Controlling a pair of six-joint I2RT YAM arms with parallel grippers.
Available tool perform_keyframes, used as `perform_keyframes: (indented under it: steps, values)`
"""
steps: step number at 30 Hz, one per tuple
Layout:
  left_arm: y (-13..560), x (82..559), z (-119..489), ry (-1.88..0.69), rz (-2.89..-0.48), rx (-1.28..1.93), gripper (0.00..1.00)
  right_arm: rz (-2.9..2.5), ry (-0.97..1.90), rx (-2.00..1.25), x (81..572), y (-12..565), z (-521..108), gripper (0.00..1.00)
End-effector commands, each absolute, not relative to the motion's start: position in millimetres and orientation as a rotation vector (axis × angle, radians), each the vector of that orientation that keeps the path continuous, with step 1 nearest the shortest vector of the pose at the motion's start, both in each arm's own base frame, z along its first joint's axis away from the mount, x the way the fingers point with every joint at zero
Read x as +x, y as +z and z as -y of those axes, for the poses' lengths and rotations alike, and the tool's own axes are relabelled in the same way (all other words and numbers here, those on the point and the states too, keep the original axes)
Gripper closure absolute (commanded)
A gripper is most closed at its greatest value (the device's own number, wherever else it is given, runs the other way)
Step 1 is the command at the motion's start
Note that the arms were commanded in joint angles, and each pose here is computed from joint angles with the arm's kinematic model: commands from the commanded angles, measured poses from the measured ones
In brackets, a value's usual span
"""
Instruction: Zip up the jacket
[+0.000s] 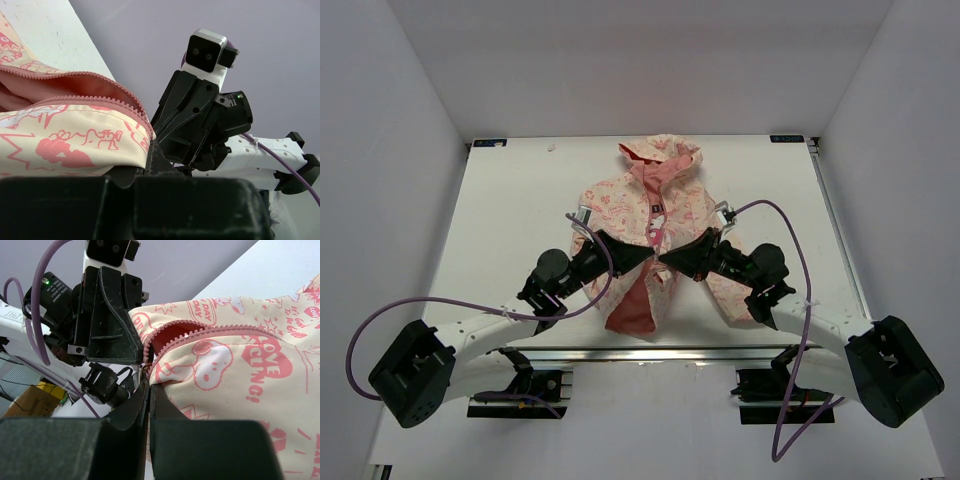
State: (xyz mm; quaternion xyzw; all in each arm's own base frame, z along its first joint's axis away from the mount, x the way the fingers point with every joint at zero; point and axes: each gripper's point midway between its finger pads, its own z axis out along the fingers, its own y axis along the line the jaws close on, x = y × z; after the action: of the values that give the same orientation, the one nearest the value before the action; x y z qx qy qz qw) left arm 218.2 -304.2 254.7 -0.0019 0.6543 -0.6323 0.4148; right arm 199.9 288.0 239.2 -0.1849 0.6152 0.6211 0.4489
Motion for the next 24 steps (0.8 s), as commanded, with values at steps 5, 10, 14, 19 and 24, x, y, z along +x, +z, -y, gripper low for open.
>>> perform_keyframes:
  steps: [5, 10, 14, 19, 24]
  values:
    - [264, 215, 304, -1.607, -1.604, 0.007, 1.00, -1.362, 1.548, -0.477, 199, 279, -289, 1.00]
    - [258, 215, 309, -1.594, -1.647, 0.019, 1.00, -1.334, 1.551, -0.427, 202, 285, -286, 1.00]
    - [255, 213, 311, -1.584, -1.670, 0.032, 0.92, -1.332, 1.535, -0.367, 208, 286, -284, 1.00]
    - [257, 213, 308, -1.565, -1.665, 0.039, 0.83, -1.339, 1.521, -0.347, 212, 288, -283, 1.00]
    - [260, 212, 305, -1.558, -1.655, 0.033, 0.62, -1.382, 1.523, -0.360, 212, 279, -287, 1.00]
